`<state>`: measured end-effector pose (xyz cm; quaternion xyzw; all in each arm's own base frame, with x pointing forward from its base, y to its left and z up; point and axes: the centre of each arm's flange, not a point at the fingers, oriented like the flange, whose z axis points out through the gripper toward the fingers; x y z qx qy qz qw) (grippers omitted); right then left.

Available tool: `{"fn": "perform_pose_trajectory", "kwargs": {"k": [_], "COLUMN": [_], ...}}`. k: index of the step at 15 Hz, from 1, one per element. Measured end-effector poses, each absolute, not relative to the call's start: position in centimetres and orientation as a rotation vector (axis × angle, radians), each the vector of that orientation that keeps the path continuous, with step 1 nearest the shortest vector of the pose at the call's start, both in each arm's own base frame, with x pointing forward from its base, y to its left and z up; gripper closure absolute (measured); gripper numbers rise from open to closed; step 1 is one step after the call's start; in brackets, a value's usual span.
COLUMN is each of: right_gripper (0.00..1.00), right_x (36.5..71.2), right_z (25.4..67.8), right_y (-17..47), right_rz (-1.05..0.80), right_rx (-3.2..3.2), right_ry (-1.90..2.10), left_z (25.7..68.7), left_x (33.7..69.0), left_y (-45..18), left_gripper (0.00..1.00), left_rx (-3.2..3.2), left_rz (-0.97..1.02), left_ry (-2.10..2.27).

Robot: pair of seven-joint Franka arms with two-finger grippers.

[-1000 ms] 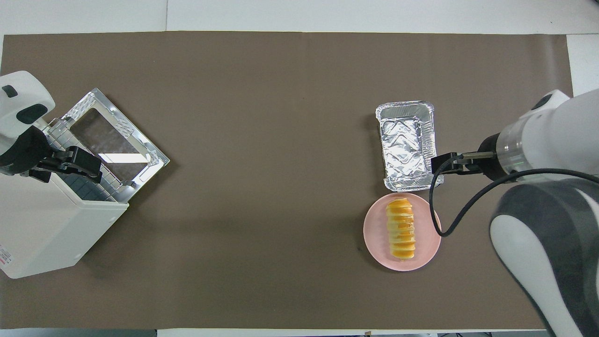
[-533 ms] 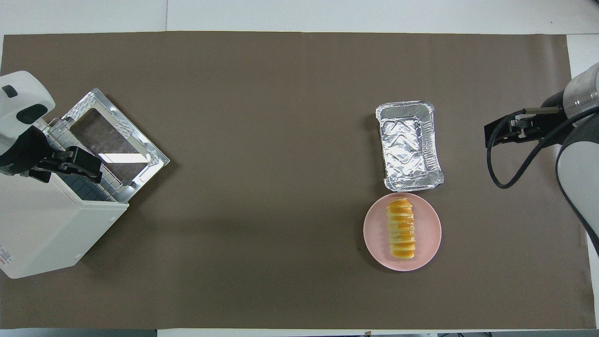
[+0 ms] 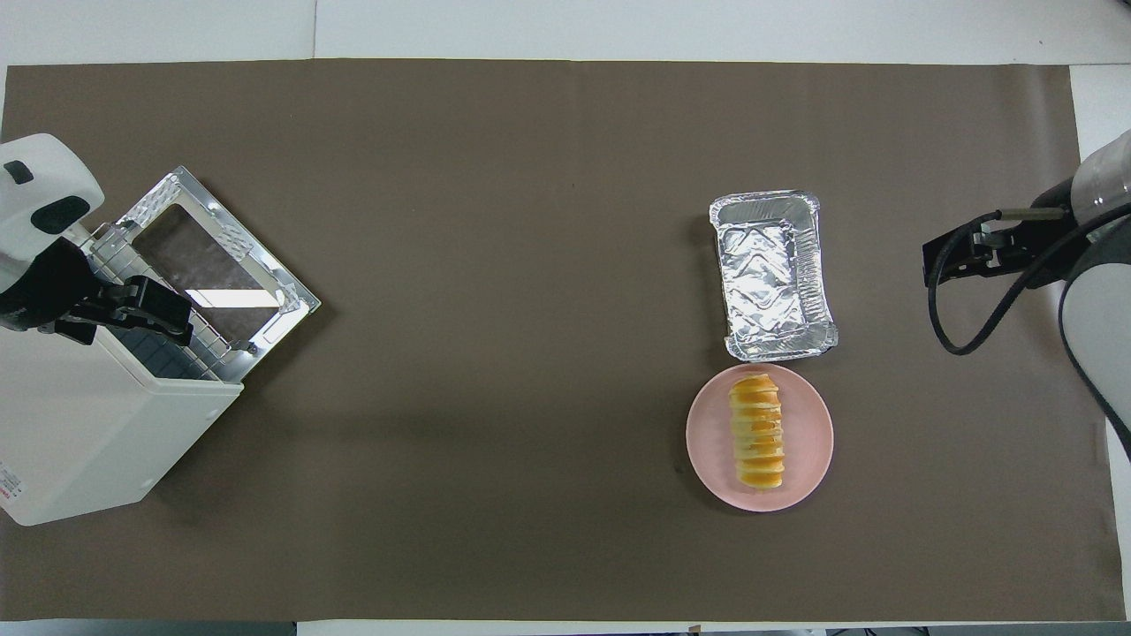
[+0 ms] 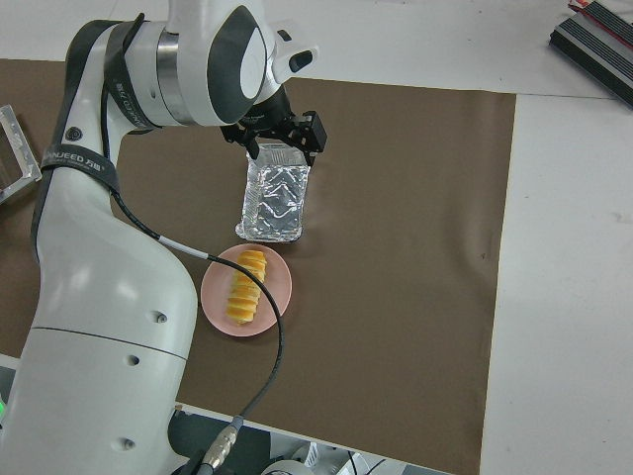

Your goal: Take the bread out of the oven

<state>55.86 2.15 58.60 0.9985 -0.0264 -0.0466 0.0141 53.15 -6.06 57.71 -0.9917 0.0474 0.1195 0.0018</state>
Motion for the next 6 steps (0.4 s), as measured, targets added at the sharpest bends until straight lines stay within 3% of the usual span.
{"fn": "perform_pose_trajectory", "kwargs": {"k": [6], "right_gripper": [0.0], "right_x": [55.8], "right_z": [58.6], "right_y": [0.8], "right_rz": [-0.145], "right_rx": [3.108], "right_ry": [-0.12], "left_z": [57.7], "left_x": [53.1], "left_y": [-6.1], "left_gripper": [0.0], "left_rx": [-3.112], "left_rz": [0.375], "left_ry": [0.149]}}
